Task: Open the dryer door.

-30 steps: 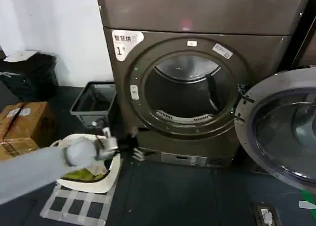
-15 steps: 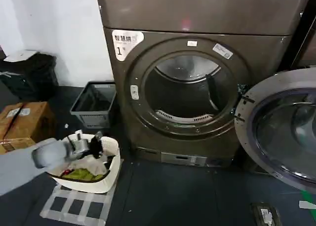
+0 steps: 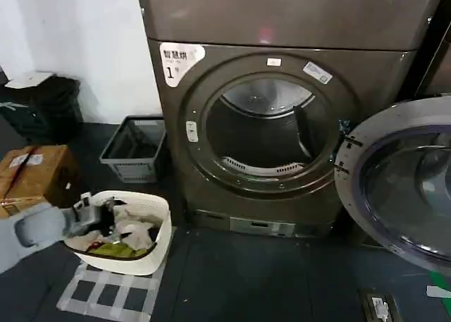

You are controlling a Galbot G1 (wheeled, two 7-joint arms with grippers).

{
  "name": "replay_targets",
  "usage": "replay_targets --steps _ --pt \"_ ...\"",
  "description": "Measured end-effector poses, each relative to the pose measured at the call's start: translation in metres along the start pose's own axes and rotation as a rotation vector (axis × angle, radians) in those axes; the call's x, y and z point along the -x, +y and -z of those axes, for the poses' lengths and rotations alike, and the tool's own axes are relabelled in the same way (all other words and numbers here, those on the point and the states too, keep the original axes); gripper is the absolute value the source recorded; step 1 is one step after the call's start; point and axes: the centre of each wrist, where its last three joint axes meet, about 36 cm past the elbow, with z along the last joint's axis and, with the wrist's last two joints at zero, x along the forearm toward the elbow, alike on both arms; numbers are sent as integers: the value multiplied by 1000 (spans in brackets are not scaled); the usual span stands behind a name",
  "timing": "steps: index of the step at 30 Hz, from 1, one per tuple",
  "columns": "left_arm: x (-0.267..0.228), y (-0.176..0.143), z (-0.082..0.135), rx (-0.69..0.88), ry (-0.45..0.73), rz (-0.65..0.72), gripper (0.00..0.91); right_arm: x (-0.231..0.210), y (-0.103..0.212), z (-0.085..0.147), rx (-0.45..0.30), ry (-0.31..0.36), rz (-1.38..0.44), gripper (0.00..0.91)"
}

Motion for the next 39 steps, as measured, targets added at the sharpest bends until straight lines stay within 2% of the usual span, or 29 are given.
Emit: replay_targets --steps 8,16,39 --pt "-10 -16 -23 -38 48 -31 907 0 0 2 0 -6 -1 907" --pt "-23 -16 -41 -61 74 -9 907 -1 3 3 2 -11 6 907" --pt "-34 -3 -52 -96 101 38 907 2 6 2 9 -17 13 907"
